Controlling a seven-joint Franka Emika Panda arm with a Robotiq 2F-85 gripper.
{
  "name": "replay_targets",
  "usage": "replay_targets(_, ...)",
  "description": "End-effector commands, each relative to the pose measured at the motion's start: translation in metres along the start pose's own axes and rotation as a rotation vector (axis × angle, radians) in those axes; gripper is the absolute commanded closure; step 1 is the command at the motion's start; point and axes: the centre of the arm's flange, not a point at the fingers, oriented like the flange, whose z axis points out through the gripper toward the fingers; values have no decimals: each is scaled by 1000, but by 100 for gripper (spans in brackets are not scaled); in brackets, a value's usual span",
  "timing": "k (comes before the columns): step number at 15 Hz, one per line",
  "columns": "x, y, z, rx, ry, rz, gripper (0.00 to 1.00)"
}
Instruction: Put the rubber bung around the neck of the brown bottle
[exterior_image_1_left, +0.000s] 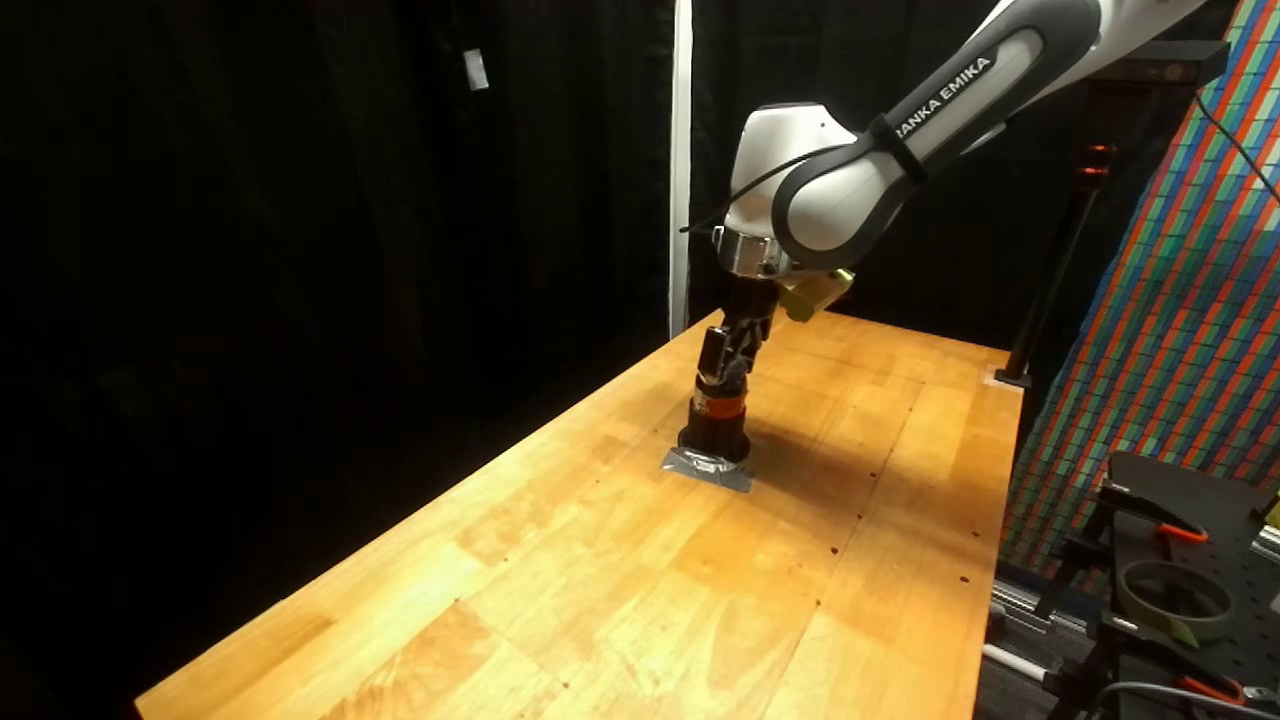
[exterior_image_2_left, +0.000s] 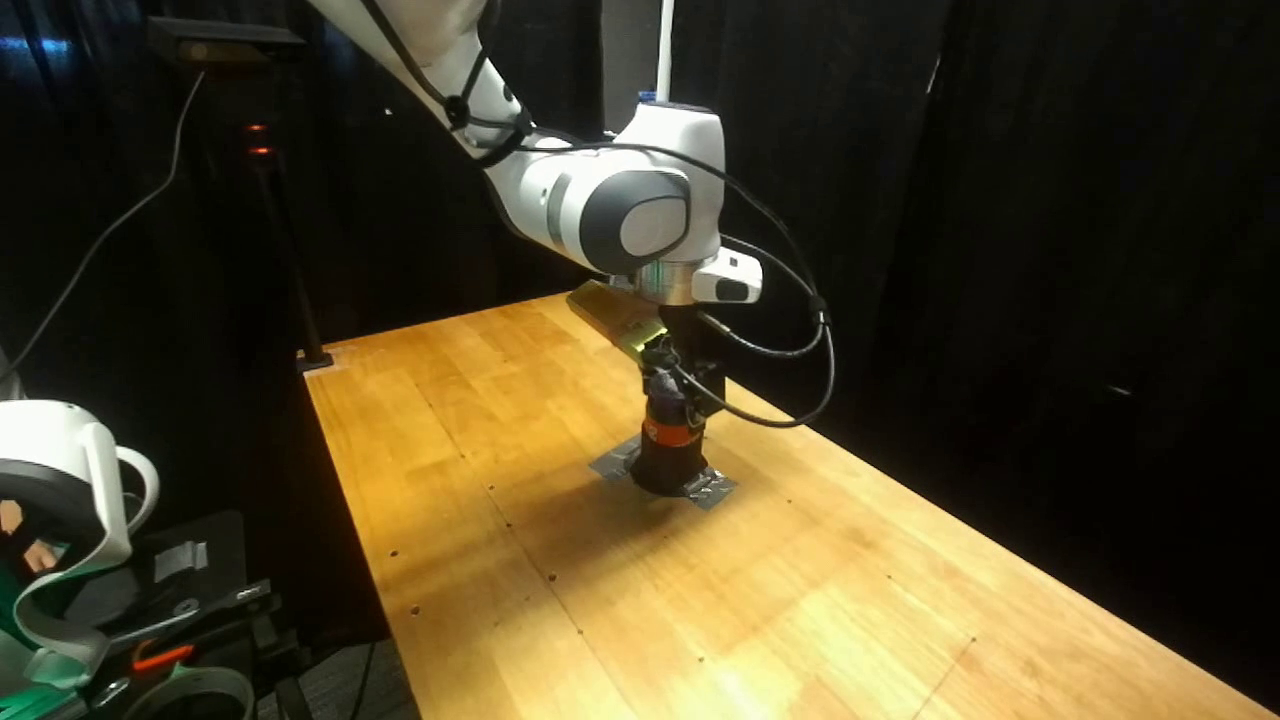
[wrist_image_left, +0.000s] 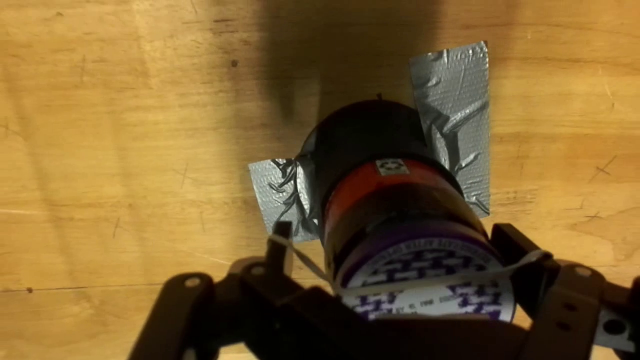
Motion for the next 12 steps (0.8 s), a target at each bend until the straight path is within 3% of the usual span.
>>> replay_targets(1, -26, 19, -18, 14, -12, 20, 0)
replay_targets(7, -51, 33, -15, 22, -48, 35, 0)
replay_targets(8, -57, 37, -11, 22, -58, 32, 8)
replay_targets(9, -61, 40, -8, 24, -67, 31, 27)
replay_targets(12, -78, 50, 2, 43, -8, 45, 51)
